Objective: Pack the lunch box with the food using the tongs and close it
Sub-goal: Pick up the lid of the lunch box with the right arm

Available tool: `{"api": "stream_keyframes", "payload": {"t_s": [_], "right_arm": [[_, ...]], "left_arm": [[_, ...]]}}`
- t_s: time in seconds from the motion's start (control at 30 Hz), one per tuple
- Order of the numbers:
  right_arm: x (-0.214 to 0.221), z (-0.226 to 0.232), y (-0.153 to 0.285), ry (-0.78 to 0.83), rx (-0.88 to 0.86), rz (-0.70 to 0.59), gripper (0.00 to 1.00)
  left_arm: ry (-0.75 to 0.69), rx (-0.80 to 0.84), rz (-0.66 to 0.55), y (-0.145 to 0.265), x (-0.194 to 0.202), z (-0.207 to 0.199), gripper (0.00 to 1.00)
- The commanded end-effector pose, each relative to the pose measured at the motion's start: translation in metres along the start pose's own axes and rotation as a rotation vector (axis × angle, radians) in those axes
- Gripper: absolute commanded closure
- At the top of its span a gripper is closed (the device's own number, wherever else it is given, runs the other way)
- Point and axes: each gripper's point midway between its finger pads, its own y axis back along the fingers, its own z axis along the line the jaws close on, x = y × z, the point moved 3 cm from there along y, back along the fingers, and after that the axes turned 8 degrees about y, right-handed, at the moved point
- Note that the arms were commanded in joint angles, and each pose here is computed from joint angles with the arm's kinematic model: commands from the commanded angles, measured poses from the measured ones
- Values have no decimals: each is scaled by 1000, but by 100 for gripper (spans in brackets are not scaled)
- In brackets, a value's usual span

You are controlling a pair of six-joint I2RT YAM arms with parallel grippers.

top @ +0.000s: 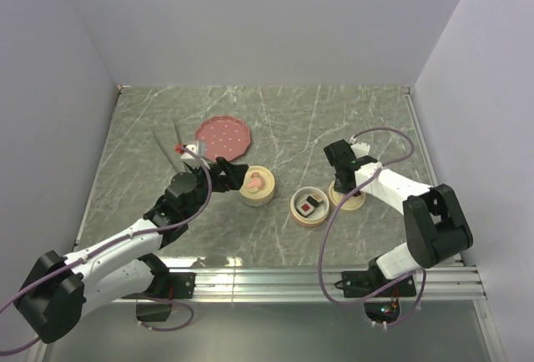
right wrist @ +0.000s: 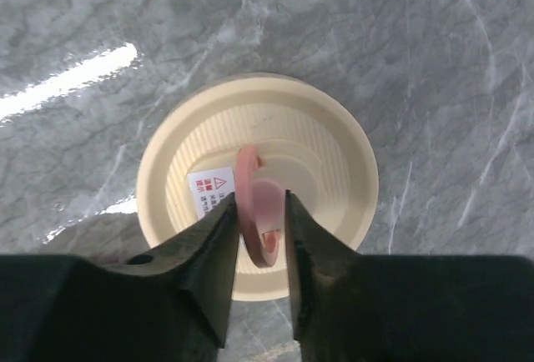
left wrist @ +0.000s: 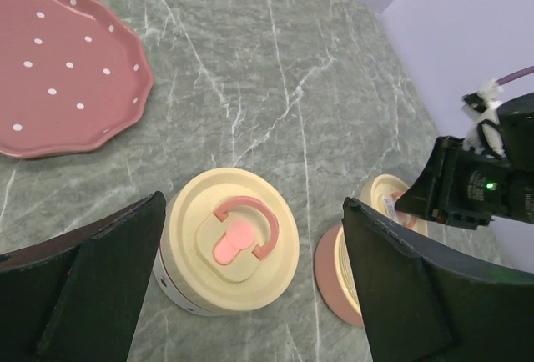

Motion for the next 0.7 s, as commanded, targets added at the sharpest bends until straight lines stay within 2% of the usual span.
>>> {"api": "stream_keyframes", "payload": {"t_s": [0.0, 0.1, 0.13, 0.2, 0.37, 0.5, 0.67], "right_arm": [[-1, -1, -3, 10, -8, 16, 67], [-4, -3, 0, 0, -6, -1, 83], [-4, -3, 2, -4, -13, -10, 92], [-7, -4, 4, -9, -18, -24, 100], [-19, -11, 16, -25, -8, -77, 100], [-35, -16, 45, -45, -41, -155, 100], [-46, -15, 88, -68, -173, -266, 100]], "left_arm": [[2, 31, -32, 5, -7, -6, 6], [2, 34, -31, 6, -8, -7, 6], [2, 35, -32, 5, -9, -8, 6], [2, 37, -29, 5, -7, -7, 6], [-7, 20, -24, 2, -5, -4, 6], [-11, 18, -14, -1, -2, -3, 6], [-16, 47, 12, -3, 6, -4, 7]]}}
